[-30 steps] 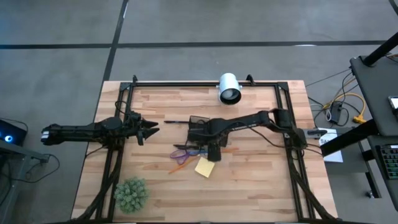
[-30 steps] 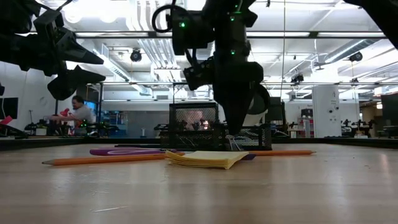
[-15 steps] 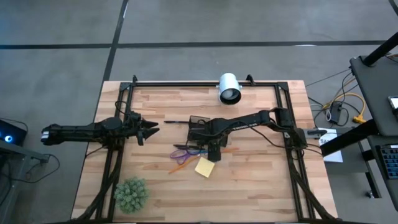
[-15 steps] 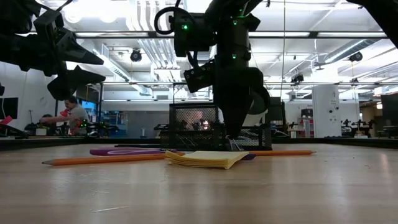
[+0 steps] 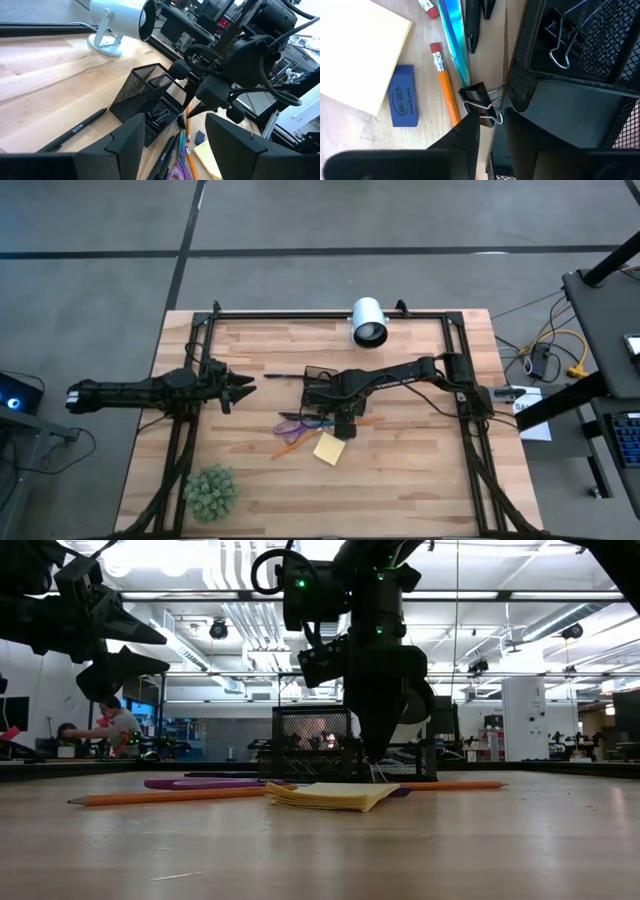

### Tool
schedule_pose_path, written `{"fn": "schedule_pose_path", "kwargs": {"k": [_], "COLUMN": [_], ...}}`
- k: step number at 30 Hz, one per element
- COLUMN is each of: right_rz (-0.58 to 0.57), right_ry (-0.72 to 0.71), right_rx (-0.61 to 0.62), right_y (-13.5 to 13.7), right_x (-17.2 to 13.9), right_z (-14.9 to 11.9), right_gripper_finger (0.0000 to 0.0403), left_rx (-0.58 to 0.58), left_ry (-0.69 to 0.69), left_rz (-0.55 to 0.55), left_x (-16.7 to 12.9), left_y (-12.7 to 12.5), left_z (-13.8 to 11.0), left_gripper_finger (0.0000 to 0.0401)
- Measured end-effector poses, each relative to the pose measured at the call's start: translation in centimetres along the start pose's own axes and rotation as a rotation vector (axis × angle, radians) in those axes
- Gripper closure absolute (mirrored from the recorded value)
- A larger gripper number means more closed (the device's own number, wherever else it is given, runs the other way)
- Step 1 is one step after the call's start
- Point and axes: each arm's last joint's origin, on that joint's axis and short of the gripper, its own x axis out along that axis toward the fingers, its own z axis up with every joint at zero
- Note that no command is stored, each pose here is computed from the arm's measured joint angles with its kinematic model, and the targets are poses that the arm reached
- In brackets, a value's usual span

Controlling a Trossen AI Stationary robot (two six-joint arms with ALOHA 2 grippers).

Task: Pick and place office supplies into organizer
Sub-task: Put the black binder clip into the black mesh organizer

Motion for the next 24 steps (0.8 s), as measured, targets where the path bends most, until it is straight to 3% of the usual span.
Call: {"fn": "schedule_pose_path", "kwargs": {"k": [12, 18, 24], "right_rz": [0.007, 0.007, 0.117], "right_ry": [0.071, 0.065, 0.090], "right_rx": [-0.019, 0.012, 0.067], "right_y": [0.8, 2.3, 2.5], "right_x": [-0.3, -2.3, -3.2], "right_z": [-0.9, -1.4, -1.8], "right_gripper_finger": [0.0391, 0.0394, 0.0395], "left_rx": [0.000, -0.001, -0.001], "left_ry": [-0.001, -0.002, -0.004], "left_rz": [-0.001, -0.002, -0.003], "left_x": [0.0, 0.0, 0.0], "left_y": [0.0, 0.0, -0.1], "left_z": [0.0, 0.1, 0.1], "left_gripper_finger": [0.0206, 0.0206, 0.0206]}}
